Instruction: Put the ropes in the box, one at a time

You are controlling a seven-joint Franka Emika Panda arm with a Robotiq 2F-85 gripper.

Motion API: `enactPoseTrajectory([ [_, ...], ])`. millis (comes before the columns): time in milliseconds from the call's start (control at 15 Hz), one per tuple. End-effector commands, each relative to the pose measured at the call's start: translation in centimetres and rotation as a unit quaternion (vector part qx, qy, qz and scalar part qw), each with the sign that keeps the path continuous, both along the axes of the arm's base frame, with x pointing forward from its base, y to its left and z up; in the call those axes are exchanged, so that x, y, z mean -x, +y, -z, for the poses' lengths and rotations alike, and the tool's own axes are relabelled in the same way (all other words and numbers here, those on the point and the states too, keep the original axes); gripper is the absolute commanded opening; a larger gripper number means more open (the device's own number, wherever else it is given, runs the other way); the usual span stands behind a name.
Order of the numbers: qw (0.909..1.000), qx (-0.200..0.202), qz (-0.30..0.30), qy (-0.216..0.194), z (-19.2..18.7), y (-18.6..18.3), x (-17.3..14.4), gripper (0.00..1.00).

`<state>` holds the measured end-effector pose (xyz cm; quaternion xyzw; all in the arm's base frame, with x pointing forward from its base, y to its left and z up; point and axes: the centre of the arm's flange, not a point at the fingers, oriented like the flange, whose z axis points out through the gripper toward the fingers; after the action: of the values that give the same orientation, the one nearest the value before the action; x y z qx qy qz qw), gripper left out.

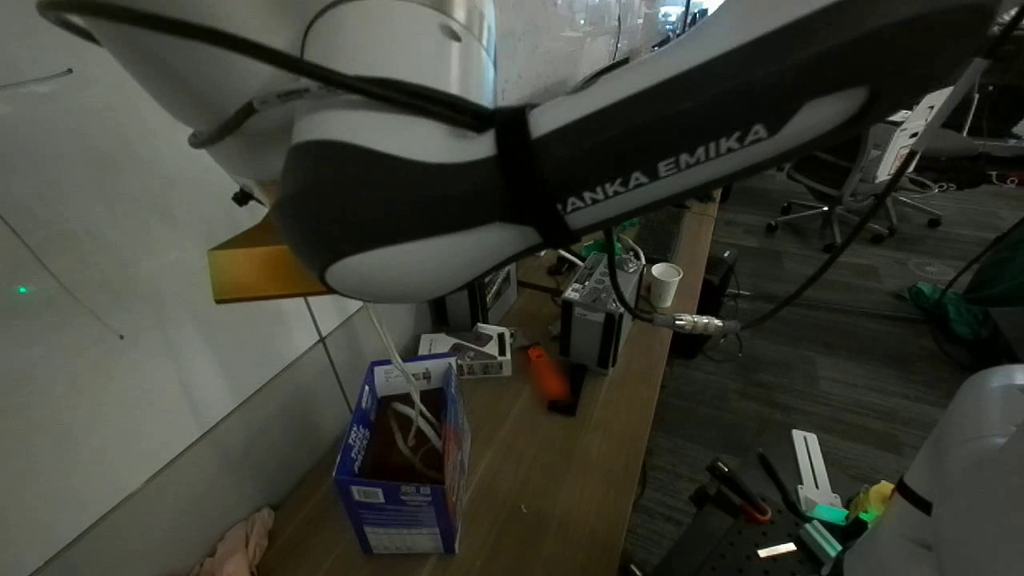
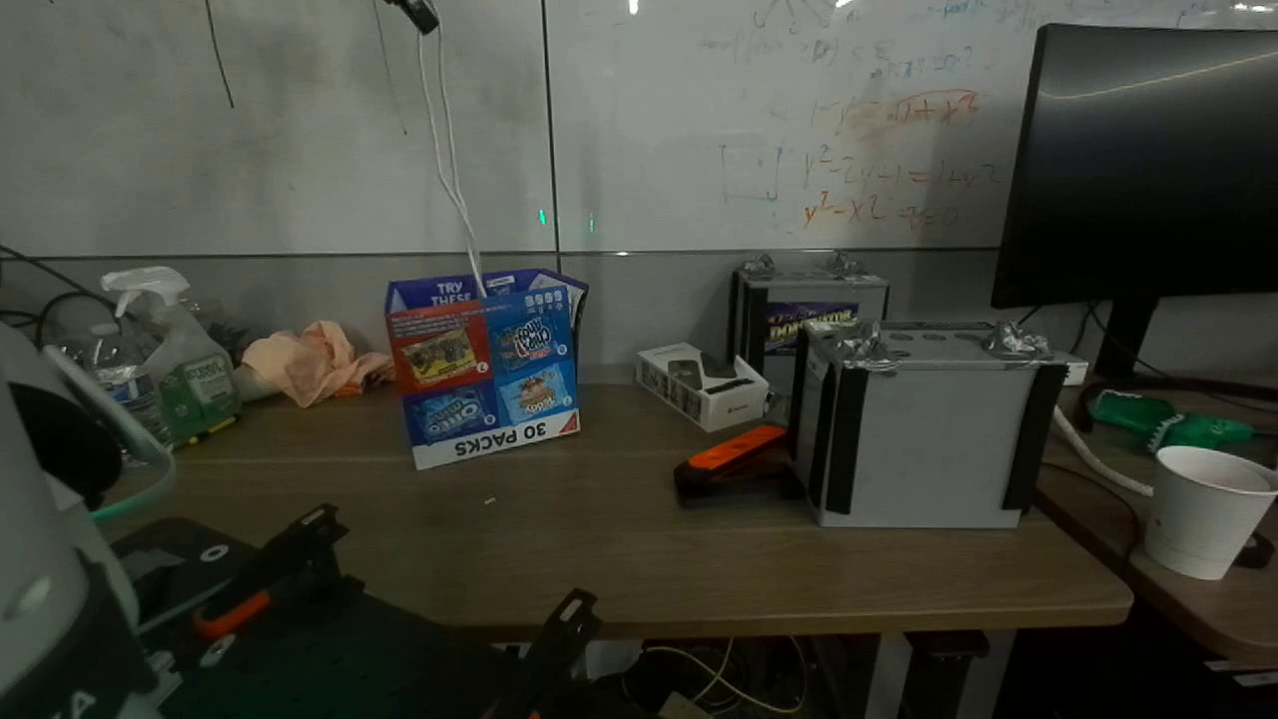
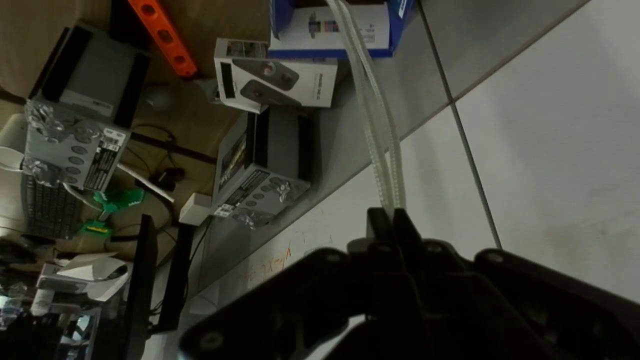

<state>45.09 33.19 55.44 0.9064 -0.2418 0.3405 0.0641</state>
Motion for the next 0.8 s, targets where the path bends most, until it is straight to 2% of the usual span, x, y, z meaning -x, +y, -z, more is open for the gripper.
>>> enactPoseTrajectory([
  [0, 0.9993, -0.012, -0.012, 0.035, 0.7, 0.6, -1.9, 0.01],
  [67, 0.9988, -0.016, -0.011, 0.045, 1.4, 0.5, -2.1, 0.29],
  [200, 0.9979, -0.021, -0.010, 0.060, 1.8, 0.2, -2.1, 0.37],
  [467, 0.9966, -0.031, -0.004, 0.077, 1.0, -1.5, -1.1, 0.68],
  [600, 0.9939, -0.007, 0.000, 0.110, 0.8, -3.8, -0.1, 0.84],
  [733, 0.9895, -0.008, -0.005, 0.145, 0.3, -7.7, 1.6, 0.97],
])
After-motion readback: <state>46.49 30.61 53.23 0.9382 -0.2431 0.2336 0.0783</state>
